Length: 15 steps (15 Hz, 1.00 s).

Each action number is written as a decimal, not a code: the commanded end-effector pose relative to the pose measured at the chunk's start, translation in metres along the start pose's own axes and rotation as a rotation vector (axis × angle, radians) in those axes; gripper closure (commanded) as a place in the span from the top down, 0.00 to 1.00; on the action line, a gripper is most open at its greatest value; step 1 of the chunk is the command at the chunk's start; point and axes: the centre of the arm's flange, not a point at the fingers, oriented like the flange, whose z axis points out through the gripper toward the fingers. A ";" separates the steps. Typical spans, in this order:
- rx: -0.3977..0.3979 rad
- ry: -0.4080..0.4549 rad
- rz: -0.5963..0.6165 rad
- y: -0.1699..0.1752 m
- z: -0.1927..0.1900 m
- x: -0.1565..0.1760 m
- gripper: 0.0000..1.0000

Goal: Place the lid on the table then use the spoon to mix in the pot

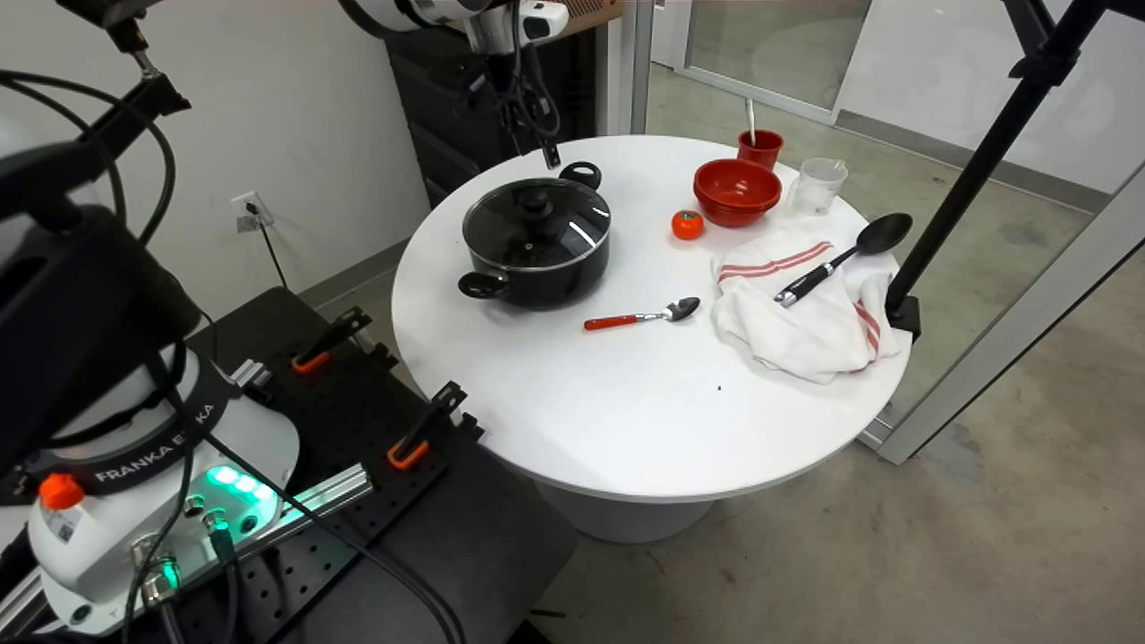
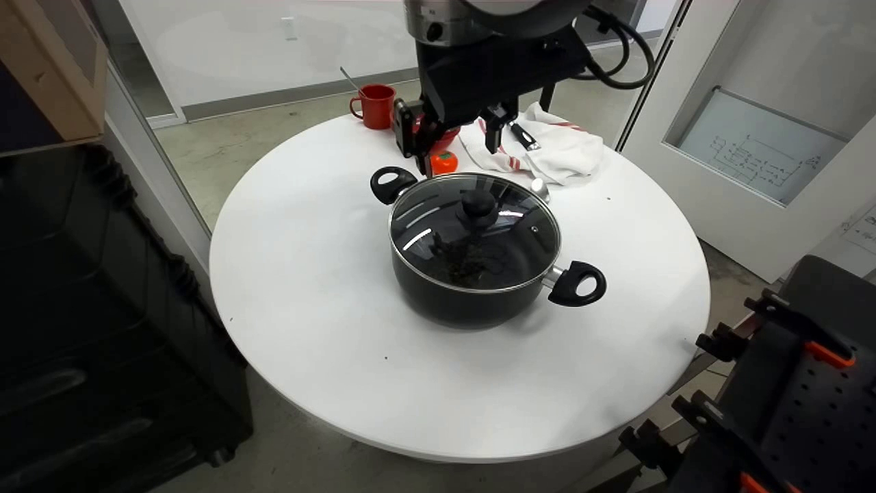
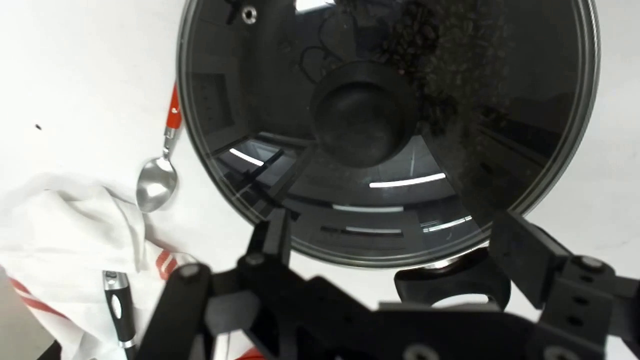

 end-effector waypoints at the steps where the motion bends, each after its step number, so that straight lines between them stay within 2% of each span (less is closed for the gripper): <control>1: -0.039 -0.035 0.034 0.008 -0.011 -0.001 1.00; 8: -0.032 -0.092 0.049 0.019 0.005 -0.006 1.00; 15: -0.028 -0.129 0.033 0.016 0.026 -0.025 1.00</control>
